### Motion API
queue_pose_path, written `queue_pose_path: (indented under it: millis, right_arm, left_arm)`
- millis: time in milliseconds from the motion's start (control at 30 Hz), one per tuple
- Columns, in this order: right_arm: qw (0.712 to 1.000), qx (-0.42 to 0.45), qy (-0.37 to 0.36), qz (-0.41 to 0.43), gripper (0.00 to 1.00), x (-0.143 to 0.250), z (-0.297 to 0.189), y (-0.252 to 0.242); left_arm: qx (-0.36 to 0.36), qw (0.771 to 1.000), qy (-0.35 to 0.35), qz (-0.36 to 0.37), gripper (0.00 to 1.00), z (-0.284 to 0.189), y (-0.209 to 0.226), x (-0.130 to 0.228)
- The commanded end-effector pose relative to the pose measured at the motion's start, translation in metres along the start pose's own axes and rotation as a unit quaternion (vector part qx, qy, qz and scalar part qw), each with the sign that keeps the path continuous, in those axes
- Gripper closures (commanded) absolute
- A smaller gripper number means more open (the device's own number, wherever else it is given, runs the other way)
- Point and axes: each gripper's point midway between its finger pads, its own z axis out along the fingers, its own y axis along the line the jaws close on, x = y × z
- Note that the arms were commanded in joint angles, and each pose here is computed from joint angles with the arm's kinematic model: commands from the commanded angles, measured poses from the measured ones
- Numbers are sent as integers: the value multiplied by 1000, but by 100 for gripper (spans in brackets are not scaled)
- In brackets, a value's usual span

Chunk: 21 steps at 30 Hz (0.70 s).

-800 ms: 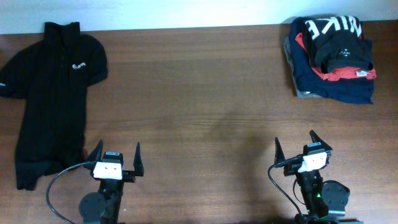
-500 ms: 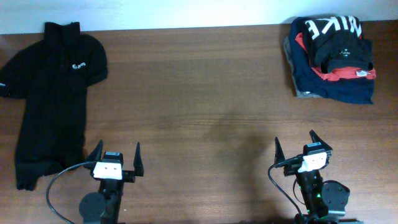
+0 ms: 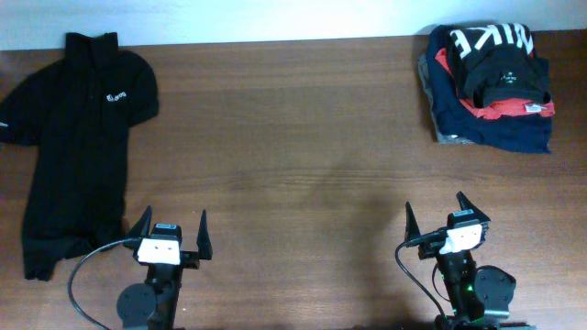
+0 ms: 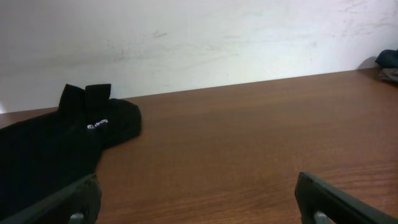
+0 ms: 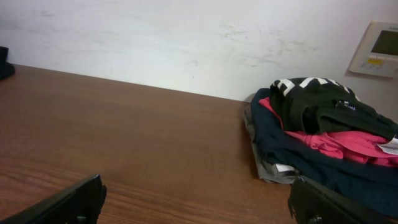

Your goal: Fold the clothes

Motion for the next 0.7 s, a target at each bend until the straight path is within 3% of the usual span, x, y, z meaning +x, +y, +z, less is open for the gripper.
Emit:
queue_pose_path:
  millis: [0, 500, 667]
  right_arm:
    - [1000, 3, 1, 6, 1, 2, 0, -1]
    - [1000, 3, 1, 6, 1, 2, 0, -1]
    - [1000, 3, 1, 6, 1, 2, 0, -1]
  left_arm:
    - [3, 1000, -1, 4, 1, 0, -1, 1]
    - [3, 1000, -1, 4, 1, 0, -1, 1]
    - [0, 999, -37, 9, 1, -1, 1, -17]
